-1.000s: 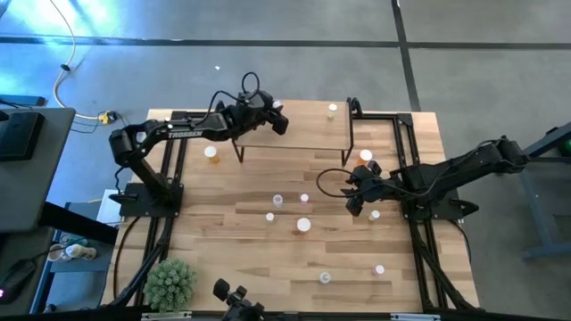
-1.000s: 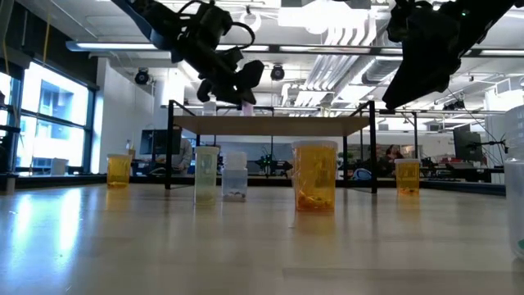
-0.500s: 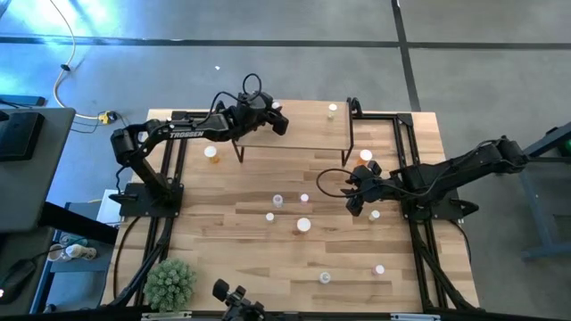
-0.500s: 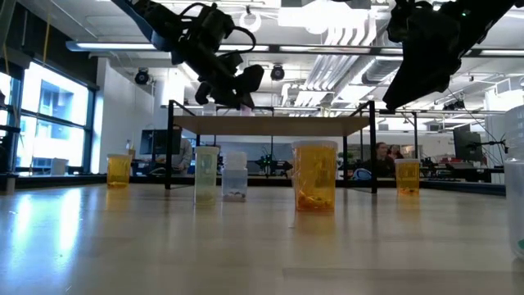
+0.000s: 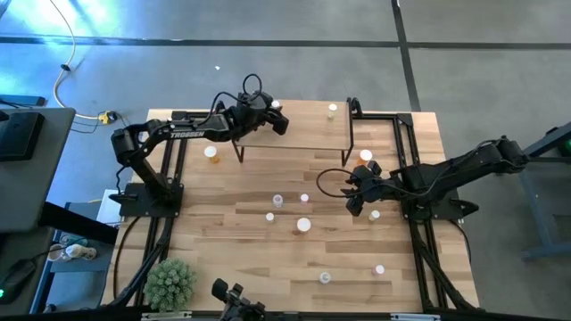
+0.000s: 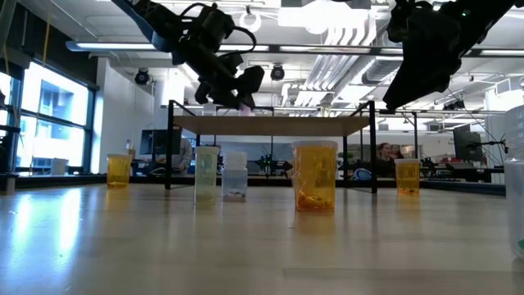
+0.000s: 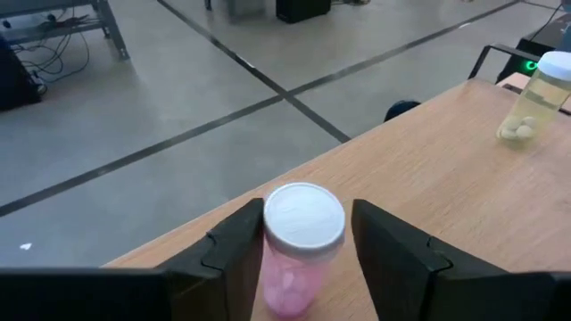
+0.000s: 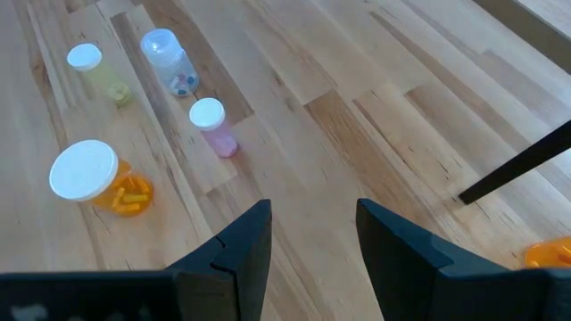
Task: Pick and place medicine bottles onto shelf by color
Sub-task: Put the bottom left pink pill bottle on the shelf, then put the middle bottom orange pill bottle on the shelf
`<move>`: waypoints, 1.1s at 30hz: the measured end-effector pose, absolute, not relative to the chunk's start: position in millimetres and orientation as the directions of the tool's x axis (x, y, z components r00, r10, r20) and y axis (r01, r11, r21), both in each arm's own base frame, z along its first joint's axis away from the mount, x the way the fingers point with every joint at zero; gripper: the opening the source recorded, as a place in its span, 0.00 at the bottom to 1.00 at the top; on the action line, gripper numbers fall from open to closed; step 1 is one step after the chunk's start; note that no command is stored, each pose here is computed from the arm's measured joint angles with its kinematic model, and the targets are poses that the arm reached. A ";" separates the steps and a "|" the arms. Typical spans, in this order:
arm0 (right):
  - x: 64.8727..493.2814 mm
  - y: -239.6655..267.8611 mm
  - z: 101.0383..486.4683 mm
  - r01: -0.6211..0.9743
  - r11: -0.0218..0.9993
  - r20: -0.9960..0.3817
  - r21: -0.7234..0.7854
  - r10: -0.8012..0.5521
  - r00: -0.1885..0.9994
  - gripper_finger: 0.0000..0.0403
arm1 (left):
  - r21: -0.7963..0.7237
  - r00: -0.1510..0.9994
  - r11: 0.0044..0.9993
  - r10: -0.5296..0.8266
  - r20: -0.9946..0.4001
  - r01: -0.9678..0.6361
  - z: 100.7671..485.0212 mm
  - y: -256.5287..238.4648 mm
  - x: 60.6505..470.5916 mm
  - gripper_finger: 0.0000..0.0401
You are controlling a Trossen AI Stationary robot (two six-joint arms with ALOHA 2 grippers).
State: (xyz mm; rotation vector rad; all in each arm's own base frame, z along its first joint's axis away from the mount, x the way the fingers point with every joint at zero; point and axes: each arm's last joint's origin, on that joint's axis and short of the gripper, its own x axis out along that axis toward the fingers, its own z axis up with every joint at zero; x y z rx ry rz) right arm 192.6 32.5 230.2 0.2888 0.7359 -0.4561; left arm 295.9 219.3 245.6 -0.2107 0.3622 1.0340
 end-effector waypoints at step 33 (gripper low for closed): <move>191.3 32.2 229.2 0.491 0.868 -0.709 0.077 -0.299 0.638 0.39 | -0.076 0.528 0.531 0.798 -0.291 -0.844 313.7 222.3 301.4 0.56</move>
